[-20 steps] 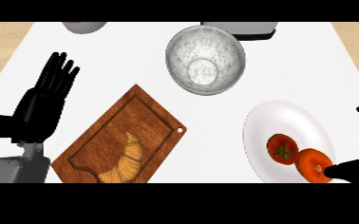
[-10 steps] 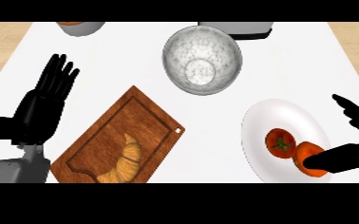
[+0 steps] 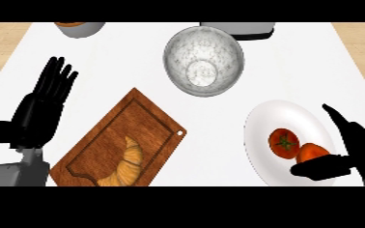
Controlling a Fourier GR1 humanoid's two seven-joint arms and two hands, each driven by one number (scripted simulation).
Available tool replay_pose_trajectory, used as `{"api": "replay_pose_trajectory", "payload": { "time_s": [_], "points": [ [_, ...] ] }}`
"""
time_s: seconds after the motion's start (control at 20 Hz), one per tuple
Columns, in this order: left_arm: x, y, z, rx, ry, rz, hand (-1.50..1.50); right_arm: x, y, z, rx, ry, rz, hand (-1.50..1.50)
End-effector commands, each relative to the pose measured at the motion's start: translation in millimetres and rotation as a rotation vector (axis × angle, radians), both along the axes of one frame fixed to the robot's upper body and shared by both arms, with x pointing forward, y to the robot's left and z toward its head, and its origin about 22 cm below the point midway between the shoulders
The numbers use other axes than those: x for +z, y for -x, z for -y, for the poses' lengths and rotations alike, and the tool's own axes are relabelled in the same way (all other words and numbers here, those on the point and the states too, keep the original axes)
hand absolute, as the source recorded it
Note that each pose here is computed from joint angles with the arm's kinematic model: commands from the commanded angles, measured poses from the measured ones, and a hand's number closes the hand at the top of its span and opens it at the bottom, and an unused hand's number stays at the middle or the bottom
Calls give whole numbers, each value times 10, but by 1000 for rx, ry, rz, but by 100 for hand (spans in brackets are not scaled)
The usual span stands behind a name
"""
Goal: Pick the tomato from the plate and place it in the bowl
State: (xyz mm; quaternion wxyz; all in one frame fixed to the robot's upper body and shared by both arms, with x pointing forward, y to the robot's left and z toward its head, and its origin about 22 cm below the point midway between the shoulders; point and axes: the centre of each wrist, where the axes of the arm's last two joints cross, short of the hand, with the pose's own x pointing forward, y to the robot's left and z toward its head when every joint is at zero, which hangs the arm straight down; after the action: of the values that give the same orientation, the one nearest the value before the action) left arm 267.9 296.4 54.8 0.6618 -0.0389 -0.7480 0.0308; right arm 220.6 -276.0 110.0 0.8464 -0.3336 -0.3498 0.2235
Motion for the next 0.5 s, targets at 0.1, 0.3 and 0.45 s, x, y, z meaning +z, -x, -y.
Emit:
{"api": "replay_pose_trajectory", "payload": {
  "time_s": [0.1, 0.3, 0.45],
  "points": [
    [239, -100, -1, 2, -10, 8, 0, -212, 85, -208, -111, 44, 16, -150],
    [32, -87, 81, 3, -9, -5, 0, -235, 25, -69, -86, 79, 11, -150],
    [-9, -70, -85, 0, -6, 3, 0, -346, -146, -177, -83, 70, 10, -150]
  ]
}}
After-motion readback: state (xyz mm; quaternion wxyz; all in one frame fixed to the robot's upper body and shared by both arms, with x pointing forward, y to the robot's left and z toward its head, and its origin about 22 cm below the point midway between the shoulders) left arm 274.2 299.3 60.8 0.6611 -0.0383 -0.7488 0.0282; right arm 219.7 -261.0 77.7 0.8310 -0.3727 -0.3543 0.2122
